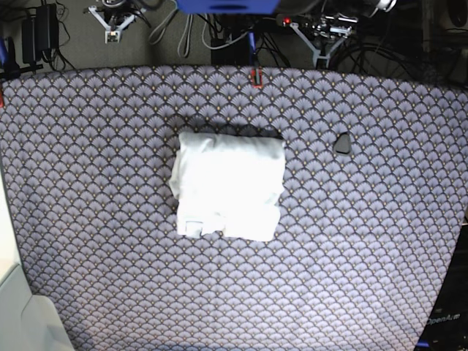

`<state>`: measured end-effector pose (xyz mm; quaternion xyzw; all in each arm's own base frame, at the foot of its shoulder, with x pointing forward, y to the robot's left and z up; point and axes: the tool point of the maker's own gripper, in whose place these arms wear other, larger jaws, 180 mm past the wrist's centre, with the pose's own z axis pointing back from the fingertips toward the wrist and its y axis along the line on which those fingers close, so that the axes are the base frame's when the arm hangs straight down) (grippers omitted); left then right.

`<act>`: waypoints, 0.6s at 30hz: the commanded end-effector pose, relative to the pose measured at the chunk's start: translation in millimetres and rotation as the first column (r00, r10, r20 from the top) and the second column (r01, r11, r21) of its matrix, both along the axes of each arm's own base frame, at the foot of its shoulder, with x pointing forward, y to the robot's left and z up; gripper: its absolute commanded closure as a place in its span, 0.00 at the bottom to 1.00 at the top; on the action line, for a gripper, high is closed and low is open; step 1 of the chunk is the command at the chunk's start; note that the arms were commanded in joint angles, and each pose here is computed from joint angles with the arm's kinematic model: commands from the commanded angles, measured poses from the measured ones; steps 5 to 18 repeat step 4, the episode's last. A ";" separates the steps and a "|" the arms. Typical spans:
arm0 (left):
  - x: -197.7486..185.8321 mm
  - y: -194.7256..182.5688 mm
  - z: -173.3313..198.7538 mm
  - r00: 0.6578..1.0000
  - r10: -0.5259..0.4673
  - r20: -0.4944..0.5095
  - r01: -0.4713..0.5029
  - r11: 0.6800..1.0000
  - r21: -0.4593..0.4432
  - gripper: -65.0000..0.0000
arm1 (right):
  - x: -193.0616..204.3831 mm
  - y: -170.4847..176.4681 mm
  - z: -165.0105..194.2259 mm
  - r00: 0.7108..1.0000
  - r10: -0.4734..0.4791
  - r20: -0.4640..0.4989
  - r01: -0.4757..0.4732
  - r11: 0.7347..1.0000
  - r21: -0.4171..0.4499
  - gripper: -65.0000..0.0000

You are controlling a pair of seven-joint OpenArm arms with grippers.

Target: Fold the T-shirt properly

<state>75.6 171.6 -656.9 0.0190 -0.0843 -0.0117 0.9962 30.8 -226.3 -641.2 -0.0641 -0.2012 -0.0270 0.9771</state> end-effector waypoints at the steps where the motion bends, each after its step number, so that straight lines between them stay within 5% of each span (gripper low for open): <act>1: -5.2 3.5 -0.3 1.000 0.001 0.004 -0.001 1.000 0.006 0.99 | 0.7 -5.7 2.1 1.000 0.002 0.013 -0.002 1.000 -0.017 1.00; 18: -11.8 11.5 -1.4 1.000 0.015 0.011 -0.015 1.000 0.025 0.99 | 7.5 -5.7 2.6 1.000 0.003 0.026 -0.002 1.000 -0.017 1.00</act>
